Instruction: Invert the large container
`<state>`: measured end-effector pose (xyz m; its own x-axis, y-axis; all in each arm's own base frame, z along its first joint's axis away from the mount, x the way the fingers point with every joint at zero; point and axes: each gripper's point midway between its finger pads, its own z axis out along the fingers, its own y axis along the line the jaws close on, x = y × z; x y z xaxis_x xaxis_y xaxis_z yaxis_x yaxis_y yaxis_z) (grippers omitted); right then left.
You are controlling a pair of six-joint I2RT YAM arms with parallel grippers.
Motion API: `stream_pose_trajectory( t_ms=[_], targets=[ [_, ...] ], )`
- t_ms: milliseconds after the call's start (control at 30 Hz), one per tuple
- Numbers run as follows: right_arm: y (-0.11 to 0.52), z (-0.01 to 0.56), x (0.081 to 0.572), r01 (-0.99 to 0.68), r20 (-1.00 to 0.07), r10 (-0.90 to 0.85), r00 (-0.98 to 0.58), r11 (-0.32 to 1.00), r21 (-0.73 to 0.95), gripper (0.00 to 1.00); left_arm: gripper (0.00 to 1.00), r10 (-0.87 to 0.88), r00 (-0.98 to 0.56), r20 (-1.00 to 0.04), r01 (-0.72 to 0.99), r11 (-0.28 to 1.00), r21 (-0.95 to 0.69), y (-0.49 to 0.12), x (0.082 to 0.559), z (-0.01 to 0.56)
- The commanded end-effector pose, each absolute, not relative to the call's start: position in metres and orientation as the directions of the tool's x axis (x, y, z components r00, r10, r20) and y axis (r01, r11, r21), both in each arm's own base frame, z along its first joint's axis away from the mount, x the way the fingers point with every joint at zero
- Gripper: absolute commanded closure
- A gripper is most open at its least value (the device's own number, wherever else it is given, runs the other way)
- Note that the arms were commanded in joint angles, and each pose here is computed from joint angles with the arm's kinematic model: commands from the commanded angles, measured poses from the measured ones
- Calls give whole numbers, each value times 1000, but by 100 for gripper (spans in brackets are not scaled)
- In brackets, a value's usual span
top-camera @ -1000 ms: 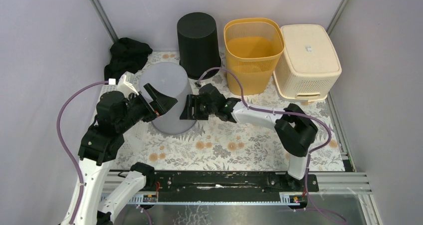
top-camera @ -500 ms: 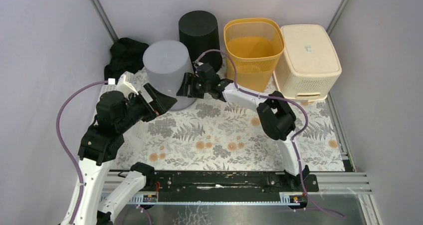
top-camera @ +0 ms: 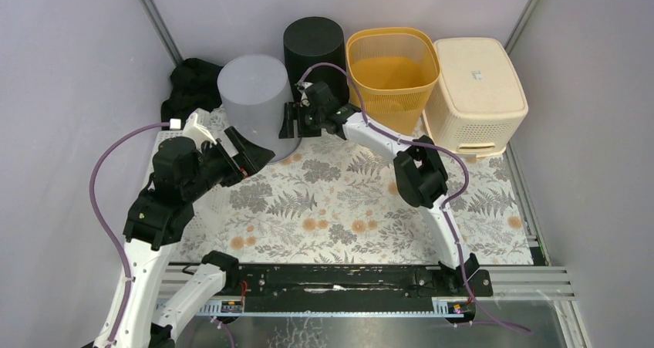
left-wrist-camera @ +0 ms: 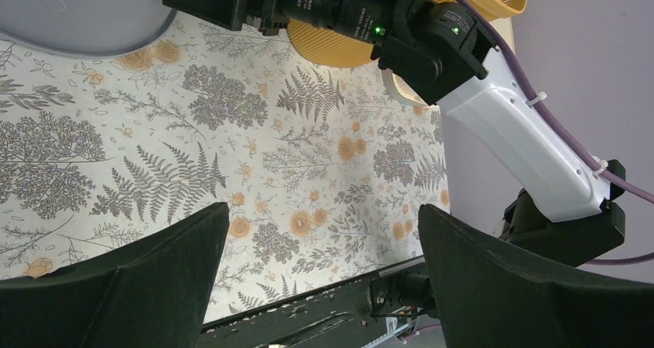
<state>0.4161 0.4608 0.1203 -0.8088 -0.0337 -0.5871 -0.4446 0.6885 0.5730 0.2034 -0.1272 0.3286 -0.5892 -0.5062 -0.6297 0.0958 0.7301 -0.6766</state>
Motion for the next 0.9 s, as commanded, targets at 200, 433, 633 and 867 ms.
stream_pose_trajectory(
  t_ms=[200,433,633,867],
  targets=[
    [413,231,403,-570,-757,-61,-651,697,434,22,0,-498,-569,-654,107,744,-659,-125,210,332],
    [381,318,371,-617,-821,-47,-568,684,388,22,0,-498,-571,-653,101,746,-658,-125,213,328],
    [333,358,366,-570,-882,-59,-467,783,249,22,0,-493,-578,-651,103,747,-657,-126,214,327],
    [265,362,385,-388,-911,-196,-362,921,-44,22,0,-489,-588,-645,106,744,-660,-129,214,327]
  ],
)
